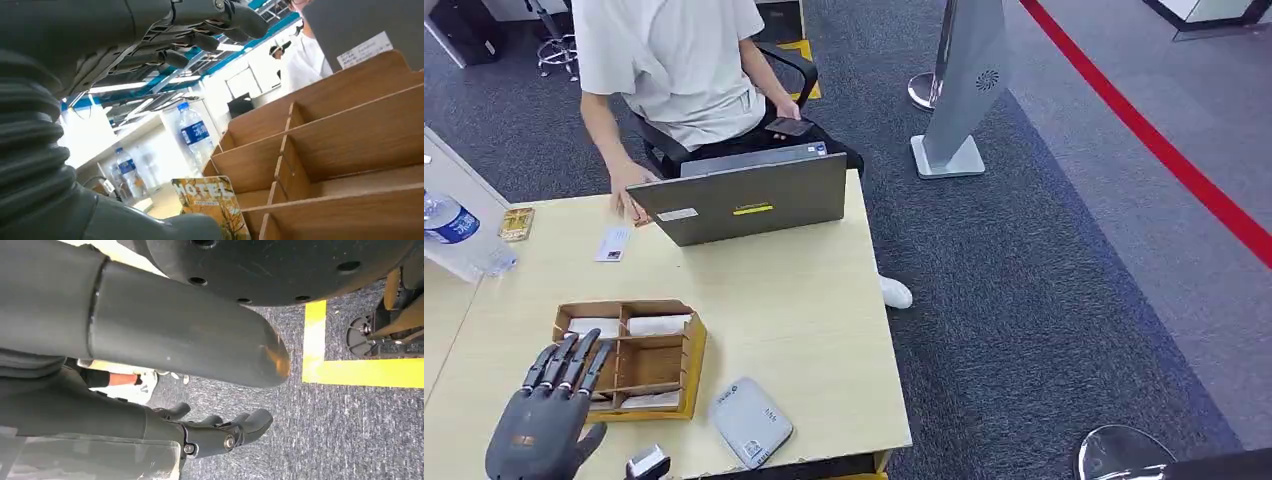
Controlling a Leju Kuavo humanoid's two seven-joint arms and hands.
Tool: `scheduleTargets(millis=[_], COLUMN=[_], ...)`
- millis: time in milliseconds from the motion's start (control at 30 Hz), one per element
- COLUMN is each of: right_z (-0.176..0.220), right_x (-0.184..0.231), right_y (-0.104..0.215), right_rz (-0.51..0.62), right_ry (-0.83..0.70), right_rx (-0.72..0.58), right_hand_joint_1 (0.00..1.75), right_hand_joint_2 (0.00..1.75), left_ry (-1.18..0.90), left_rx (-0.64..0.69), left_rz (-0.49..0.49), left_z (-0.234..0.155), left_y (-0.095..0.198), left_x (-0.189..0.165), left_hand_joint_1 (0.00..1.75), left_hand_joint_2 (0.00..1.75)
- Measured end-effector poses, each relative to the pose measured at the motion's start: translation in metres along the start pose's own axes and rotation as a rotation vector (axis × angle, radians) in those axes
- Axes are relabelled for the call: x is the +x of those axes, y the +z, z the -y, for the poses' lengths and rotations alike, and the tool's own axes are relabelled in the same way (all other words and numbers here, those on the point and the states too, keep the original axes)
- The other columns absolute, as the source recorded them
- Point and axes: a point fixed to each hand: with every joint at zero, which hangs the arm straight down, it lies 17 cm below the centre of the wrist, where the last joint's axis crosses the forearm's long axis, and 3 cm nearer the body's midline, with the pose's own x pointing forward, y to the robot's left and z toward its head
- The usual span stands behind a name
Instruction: Pass the card to the sensor for recognition and then transmit it.
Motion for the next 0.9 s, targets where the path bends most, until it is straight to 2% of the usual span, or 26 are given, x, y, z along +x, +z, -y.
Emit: scheduleTargets(millis=[367, 900], right_z=[0.0, 0.0], right_x=[-0.001, -0.001], right_y=[0.0, 0.0], right_rz=[-0.003, -0.003], right_ry=[0.0, 0.001], right_rx=[0.0, 0.001], right_hand_joint_1=[0.0, 0.0], right_hand_joint_2=[0.0, 0.0], left_ry=[-0.009, -0.013], left_rx=[-0.042, -0.072], left_rz=[-0.076, -0.104], left_z=[0.007, 0.013], left_y=[0.001, 0.002], left_x=[-0.017, -0.021], left_hand_joint_1=[0.0, 0.0], left_hand_joint_2=[1.75, 1.75])
